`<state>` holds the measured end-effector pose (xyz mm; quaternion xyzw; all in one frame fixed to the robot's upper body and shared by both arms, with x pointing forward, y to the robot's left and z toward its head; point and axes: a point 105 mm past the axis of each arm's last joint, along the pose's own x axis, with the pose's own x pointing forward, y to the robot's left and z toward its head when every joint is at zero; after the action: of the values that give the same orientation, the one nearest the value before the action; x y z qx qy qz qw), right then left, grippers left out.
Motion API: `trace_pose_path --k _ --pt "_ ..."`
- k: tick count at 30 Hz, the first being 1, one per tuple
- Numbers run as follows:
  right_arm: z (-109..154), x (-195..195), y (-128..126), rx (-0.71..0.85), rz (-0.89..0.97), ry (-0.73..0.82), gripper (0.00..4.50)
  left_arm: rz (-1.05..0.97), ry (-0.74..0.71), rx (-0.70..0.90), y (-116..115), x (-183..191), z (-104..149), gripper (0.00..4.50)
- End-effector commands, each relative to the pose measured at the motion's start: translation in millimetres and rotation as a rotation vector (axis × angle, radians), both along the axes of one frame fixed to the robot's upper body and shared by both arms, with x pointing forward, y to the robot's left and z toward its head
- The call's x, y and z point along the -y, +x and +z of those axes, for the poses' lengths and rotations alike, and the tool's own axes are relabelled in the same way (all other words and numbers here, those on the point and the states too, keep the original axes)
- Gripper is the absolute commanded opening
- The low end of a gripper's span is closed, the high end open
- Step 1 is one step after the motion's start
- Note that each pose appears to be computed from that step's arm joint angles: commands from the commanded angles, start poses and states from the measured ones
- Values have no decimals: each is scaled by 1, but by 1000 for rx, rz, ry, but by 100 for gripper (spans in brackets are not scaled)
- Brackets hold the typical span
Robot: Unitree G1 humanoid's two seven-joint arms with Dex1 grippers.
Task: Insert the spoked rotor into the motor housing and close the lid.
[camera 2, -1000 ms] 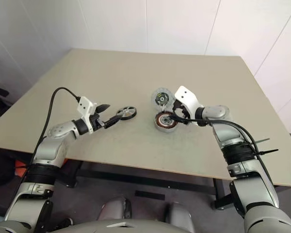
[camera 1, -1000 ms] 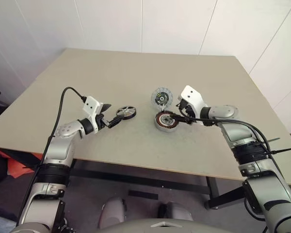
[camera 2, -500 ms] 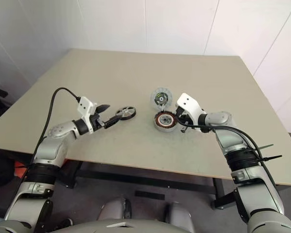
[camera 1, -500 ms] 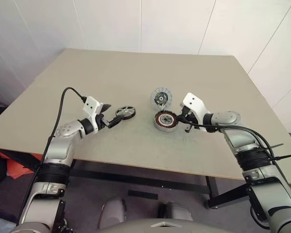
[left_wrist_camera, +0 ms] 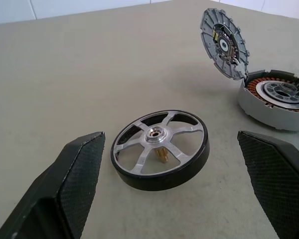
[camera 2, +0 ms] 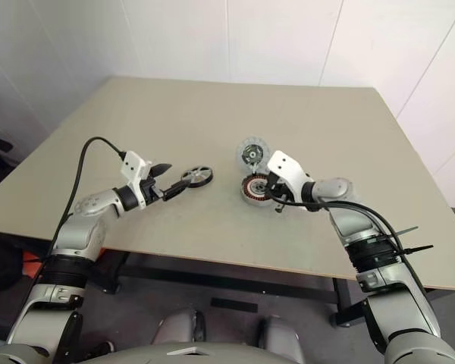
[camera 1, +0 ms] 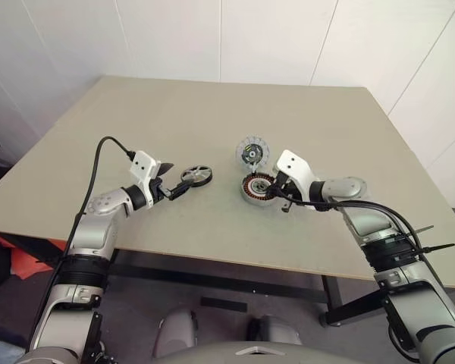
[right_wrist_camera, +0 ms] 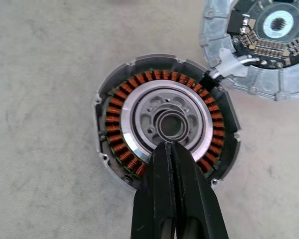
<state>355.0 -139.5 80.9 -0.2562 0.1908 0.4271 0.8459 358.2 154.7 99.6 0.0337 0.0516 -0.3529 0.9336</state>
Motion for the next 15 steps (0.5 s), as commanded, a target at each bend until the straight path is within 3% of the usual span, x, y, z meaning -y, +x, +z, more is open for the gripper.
trace_pose_path --k 1,8,15 --pt "9 -9 1 36 26 6 2 -2 5 70 4 -1 18 450" --pt "12 -11 4 44 23 12 2 1 3 70 3 -1 17 450" --pt "36 -3 14 127 -6 -8 2 3 3 70 2 -2 17 450"
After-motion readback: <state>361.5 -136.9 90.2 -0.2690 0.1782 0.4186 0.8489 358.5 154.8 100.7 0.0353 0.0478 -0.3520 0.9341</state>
